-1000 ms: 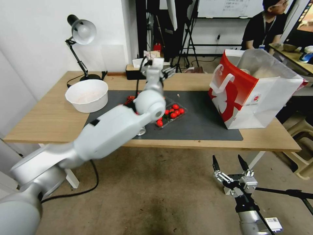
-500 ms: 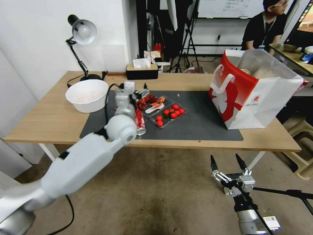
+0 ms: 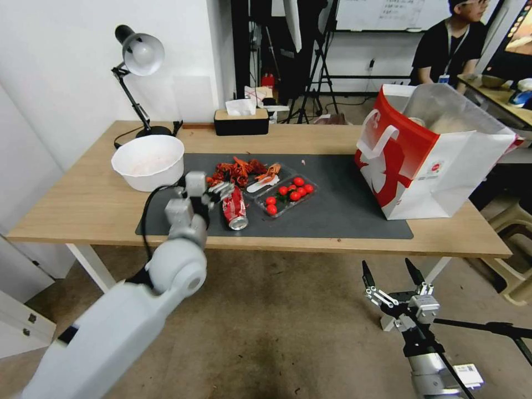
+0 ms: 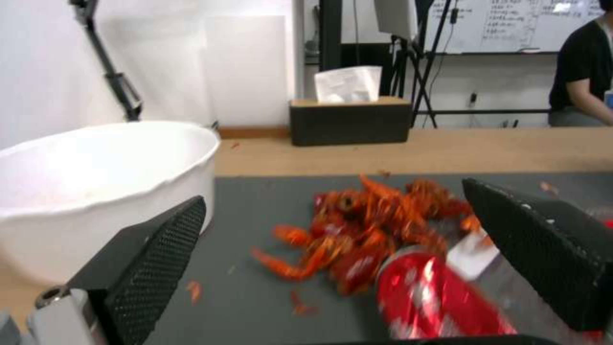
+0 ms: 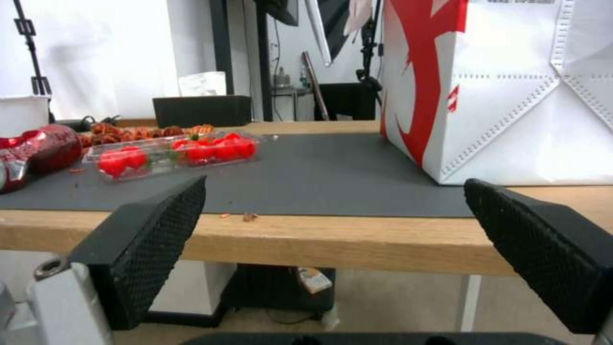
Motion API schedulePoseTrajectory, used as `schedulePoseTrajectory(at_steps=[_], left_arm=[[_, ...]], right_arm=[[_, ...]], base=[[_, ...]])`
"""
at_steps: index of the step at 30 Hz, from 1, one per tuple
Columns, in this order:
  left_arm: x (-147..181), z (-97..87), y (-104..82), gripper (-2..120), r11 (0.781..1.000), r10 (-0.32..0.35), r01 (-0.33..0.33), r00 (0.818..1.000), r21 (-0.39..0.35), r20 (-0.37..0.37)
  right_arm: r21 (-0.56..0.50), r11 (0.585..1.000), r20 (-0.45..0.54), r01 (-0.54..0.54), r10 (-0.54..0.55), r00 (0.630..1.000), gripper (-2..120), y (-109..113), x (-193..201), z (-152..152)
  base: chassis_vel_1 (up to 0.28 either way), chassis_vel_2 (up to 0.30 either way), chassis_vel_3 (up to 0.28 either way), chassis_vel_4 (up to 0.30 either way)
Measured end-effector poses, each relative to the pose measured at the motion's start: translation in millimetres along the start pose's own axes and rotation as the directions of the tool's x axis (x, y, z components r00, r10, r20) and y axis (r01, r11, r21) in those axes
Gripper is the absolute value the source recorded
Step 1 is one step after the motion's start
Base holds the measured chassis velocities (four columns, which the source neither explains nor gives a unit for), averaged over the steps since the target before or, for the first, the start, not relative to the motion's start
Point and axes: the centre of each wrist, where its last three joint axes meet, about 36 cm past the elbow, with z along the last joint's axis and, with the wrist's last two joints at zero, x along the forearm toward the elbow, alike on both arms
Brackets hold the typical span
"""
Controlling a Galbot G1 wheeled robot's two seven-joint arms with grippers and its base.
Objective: Pick up the trash from the table and place it into the takeout bag.
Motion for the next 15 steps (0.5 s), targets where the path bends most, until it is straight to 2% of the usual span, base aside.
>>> schedulePoseTrajectory(at_steps=[5,14,15], left_arm=[[15,10.8,4.3,100,1.000,-0.010,0.010,1.000,0.000,-0.002],[24,16.3,5.8,100,1.000,-0.018,0.018,1.000,0.003,-0.006],[33,20.5,6.2,100,1.000,-0.024,0.024,1.000,0.012,-0.009]], right_arm=[[0.000,1.000,-0.001,0.002,-0.002,1.000,100,0,0,0],[0.000,1.000,-0.001,0.004,-0.004,1.000,100,0,0,1],[0.001,1.000,-0.001,0.005,-0.005,1.000,100,0,0,1]], base=[[0.000,0.000,0.000,0.000],[0.000,0.000,0.000,0.000],[0.000,0.000,0.000,0.000]])
